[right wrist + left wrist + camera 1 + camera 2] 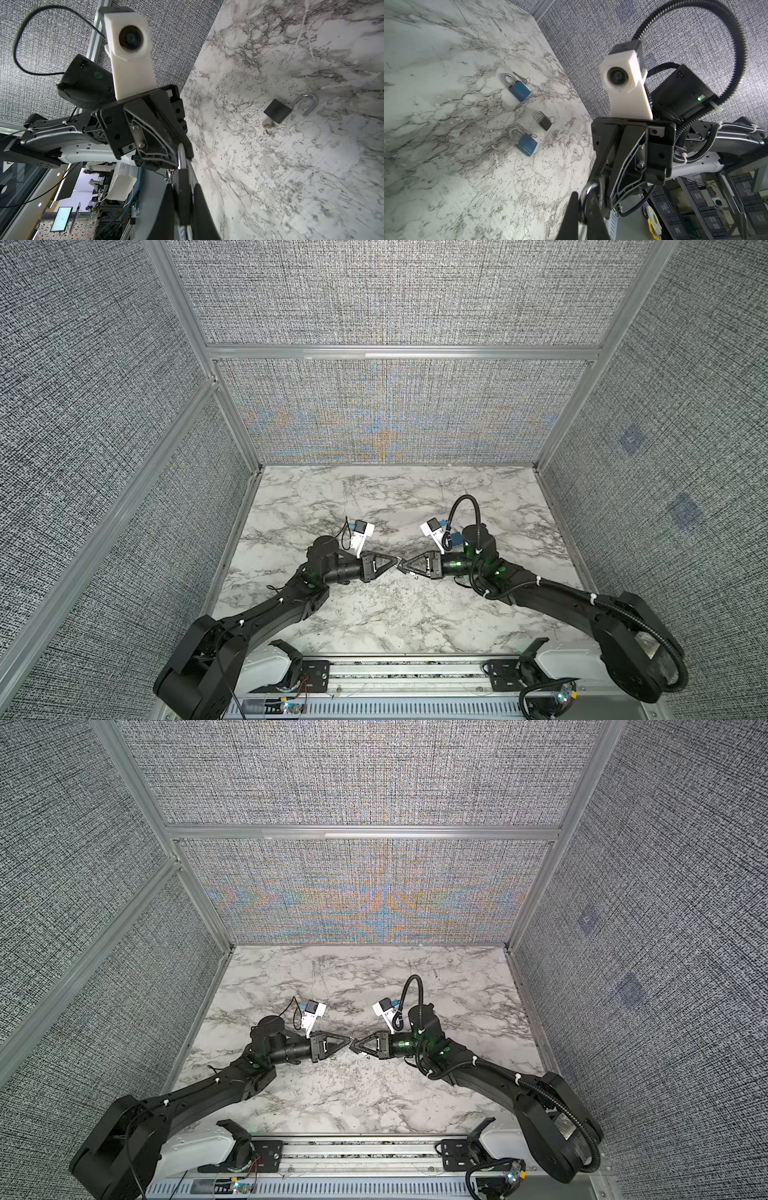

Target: Lock with the key

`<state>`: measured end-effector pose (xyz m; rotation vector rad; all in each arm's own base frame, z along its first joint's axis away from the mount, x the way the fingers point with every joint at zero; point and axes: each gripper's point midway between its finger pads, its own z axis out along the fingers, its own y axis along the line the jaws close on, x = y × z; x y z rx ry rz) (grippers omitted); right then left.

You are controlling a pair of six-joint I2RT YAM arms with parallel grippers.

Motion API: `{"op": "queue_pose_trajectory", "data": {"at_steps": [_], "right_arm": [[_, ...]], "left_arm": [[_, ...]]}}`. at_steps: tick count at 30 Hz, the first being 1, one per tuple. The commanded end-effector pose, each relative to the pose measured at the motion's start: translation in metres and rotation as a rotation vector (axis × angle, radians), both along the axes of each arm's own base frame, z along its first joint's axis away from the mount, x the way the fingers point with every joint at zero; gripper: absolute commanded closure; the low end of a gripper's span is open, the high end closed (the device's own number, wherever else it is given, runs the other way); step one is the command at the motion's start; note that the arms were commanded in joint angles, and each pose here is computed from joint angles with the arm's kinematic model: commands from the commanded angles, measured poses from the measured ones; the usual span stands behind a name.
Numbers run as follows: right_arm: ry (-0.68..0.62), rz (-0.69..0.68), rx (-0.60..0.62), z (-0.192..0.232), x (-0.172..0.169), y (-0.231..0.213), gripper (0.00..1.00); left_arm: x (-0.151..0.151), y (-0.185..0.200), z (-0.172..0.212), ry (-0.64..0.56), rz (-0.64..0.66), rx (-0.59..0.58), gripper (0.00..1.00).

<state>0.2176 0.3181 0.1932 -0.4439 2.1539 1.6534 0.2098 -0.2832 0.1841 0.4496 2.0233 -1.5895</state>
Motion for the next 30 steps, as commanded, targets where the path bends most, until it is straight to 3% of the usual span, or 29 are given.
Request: {"op": "queue_pose_trajectory", "data": {"at_steps": [1,15,30], "right_arm": [[-0.176,-0.056,0.140,0.050,0.021,0.009,1.00],[-0.157,-0.057,0.036,0.022,0.010,0.004,1.00],[-0.123,0.013,0.005,0.004,-0.010,0.013,1.00]], "left_arm": [[-0.030,-0.008,-0.002,0.039,-0.152,-0.012,1.00],[-0.002,-0.005,0.013,0.002,-0.046,0.017,1.00],[0.003,-0.002,0.039,-0.062,-0.059,-0.035,1.00]]}}
